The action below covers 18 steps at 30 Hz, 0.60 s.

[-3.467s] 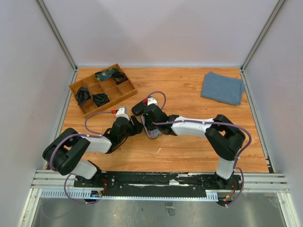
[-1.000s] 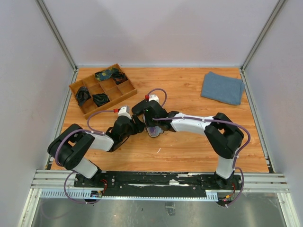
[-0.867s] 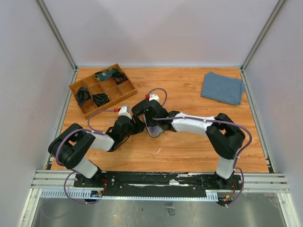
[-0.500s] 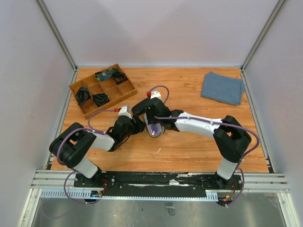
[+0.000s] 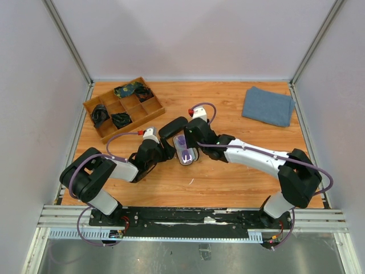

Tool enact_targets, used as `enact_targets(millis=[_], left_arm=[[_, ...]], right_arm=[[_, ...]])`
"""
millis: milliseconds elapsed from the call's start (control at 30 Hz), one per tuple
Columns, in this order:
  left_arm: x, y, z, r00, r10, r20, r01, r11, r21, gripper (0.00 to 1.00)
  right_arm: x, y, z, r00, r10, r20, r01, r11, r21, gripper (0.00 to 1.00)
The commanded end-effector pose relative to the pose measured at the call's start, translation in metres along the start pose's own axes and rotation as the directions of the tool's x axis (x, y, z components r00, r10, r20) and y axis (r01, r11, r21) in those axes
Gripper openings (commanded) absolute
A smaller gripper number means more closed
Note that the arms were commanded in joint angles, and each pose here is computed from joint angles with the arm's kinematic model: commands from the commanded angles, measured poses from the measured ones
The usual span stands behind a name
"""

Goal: Organize the sunglasses
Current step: Place the sunglasses in the sunglasses case.

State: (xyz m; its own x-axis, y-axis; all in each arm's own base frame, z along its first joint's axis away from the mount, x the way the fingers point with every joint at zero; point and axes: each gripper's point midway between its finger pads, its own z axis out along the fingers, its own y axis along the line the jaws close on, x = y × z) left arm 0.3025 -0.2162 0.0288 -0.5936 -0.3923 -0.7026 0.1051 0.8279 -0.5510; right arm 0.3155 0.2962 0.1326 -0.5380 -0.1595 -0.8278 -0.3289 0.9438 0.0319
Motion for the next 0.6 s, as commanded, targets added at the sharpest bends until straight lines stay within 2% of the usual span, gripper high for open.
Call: enact_targets(millis=[0,67,167,333,567], left_arm=[[0.046,0.04,-0.011,0.986,0.018,-0.169,-0.039,0.992,-0.122,0.57],[0.046,0.04,-0.011,0.985,0.019,-0.17,-0.04,0.992,-0.121,0.57],[0.046,0.039,-0.011,0.985,0.02,-0.169,-0.04,0.992,-0.119,0.57],[0.046,0.04,-0.011,0.985,0.021,-0.169,-0.042,0.992,-0.119,0.57],[0.045,0.039,-0.012,0.986,0.022,-0.167,-0.042,0.992,-0.117,0.56]], right_arm=[[0.006,-0.049,-0.008,1.0,0.005,-0.009,-0.004,0.991,0.137,0.62],[0.01,-0.061,-0.008,1.0,0.019,-0.019,-0.016,0.989,0.149,0.63],[0.015,-0.061,-0.006,0.999,0.034,-0.038,-0.031,0.997,0.069,0.62],[0.017,-0.039,-0.002,0.999,0.025,-0.032,-0.028,0.995,-0.095,0.6],[0.025,-0.017,0.011,0.996,0.015,-0.089,-0.031,0.983,-0.182,0.58]])
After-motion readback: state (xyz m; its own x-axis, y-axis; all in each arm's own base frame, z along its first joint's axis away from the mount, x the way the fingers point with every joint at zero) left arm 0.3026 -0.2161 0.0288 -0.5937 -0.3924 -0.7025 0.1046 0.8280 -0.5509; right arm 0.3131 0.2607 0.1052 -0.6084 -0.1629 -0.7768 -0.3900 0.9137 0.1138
